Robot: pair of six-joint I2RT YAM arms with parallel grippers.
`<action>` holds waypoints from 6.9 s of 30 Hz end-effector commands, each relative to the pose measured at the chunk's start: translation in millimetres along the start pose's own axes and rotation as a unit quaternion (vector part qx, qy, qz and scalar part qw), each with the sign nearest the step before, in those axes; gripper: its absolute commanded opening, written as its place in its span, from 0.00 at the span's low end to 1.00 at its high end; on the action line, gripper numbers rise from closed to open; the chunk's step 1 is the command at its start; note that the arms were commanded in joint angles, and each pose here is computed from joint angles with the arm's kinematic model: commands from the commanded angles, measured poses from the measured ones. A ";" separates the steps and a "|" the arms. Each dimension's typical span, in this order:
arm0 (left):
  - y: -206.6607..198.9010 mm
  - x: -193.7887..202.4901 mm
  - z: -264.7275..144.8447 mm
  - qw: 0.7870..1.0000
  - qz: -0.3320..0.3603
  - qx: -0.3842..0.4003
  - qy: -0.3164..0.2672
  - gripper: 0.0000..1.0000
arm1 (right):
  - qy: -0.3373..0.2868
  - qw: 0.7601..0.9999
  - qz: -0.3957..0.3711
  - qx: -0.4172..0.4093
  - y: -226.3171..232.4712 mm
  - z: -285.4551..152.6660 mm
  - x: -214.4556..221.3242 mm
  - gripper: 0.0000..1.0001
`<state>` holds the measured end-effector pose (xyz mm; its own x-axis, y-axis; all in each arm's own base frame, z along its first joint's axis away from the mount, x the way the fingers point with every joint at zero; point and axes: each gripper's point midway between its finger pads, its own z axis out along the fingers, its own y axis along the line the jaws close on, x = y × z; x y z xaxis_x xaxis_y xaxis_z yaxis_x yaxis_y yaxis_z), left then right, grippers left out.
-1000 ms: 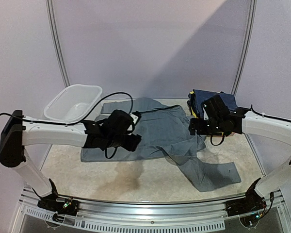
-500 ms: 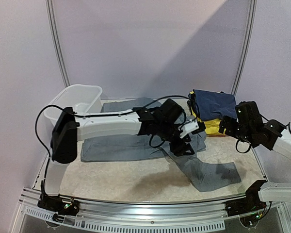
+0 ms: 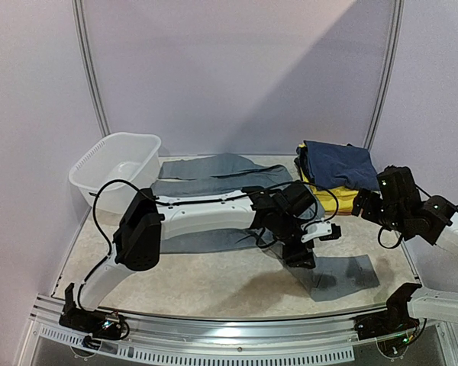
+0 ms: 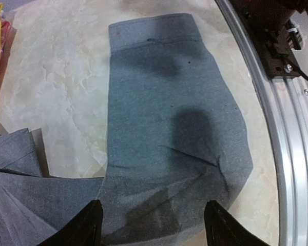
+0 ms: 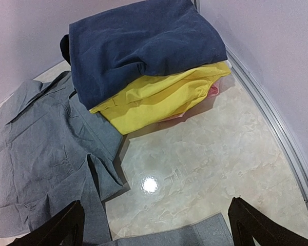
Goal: Fold and stack the mixed laundry pile
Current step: Fold the flattened shirt at the center of the board.
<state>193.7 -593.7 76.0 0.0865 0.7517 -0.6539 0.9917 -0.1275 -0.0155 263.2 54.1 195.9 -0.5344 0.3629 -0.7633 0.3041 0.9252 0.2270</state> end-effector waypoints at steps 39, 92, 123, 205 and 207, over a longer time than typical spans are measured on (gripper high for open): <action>41.7 19.0 3.3 0.997 -0.052 -0.058 0.010 0.00 | 0.023 0.999 -0.016 -0.018 4.9 8.6 15.6 0.99; 105.5 193.7 -293.8 0.792 -0.393 -0.442 -0.153 0.80 | 0.259 0.951 -0.090 -0.143 65.4 82.7 151.9 0.96; 60.9 246.7 -300.1 0.779 -0.414 -0.456 -0.121 0.76 | 0.316 0.930 -0.055 -0.177 74.2 87.4 201.2 0.68; -46.6 310.2 -341.0 0.705 -0.546 -0.416 -0.179 0.81 | 0.312 0.770 -0.229 -0.508 416.5 -25.7 158.3 0.67; -40.8 308.3 -322.6 0.714 -0.557 -0.395 -0.156 0.78 | 0.299 0.782 -0.217 -0.503 403.7 -20.1 147.3 0.67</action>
<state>210.2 -113.0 142.6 -0.6051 -0.1306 -0.7853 0.1140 0.9621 -0.2479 271.7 519.2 180.2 -0.7901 -0.3579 -0.4977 -0.6117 0.4064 0.6787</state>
